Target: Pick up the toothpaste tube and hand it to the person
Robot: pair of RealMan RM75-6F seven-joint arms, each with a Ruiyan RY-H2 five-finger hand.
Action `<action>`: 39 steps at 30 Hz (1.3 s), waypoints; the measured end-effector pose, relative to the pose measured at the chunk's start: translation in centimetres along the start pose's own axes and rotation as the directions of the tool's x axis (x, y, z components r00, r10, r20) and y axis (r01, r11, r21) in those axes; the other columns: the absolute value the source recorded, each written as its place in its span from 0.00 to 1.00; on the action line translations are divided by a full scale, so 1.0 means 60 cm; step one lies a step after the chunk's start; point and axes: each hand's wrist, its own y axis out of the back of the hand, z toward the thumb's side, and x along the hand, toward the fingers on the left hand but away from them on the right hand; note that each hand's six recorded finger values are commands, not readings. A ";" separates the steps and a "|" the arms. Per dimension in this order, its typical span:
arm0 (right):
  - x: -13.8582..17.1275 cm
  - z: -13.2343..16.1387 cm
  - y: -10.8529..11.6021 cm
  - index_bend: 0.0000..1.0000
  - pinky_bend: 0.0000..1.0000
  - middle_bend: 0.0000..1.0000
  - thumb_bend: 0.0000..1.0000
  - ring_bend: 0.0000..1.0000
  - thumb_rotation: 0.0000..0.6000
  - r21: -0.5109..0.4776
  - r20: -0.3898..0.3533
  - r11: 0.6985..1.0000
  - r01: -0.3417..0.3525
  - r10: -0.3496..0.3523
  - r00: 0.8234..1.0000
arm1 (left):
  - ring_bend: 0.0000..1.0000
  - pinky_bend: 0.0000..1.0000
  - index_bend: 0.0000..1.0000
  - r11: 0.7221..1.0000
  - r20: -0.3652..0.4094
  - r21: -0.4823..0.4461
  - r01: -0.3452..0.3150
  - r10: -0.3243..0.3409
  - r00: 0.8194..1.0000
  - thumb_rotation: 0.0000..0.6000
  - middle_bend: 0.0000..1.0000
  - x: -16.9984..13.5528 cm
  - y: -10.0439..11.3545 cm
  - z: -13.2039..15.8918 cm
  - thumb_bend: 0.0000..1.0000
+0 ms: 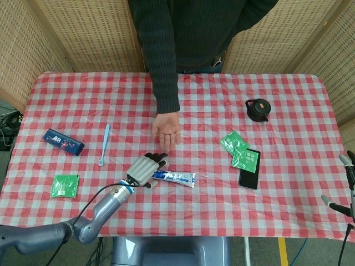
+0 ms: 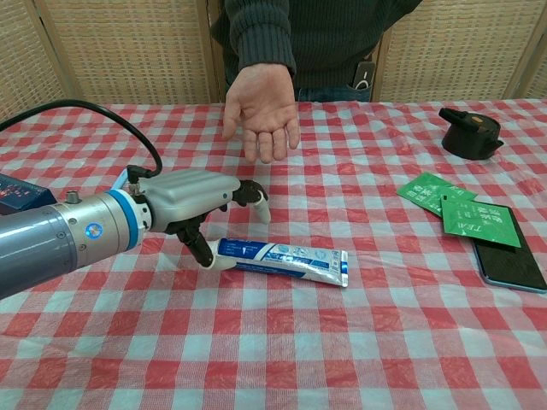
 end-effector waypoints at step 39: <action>0.001 -0.008 0.016 0.00 0.00 0.00 0.00 0.00 1.00 -0.037 0.006 0.999 0.018 -0.018 1.000 | 0.55 0.55 0.70 0.973 0.004 0.033 -0.226 0.226 0.974 1.00 0.52 -0.034 0.114 0.012 0.38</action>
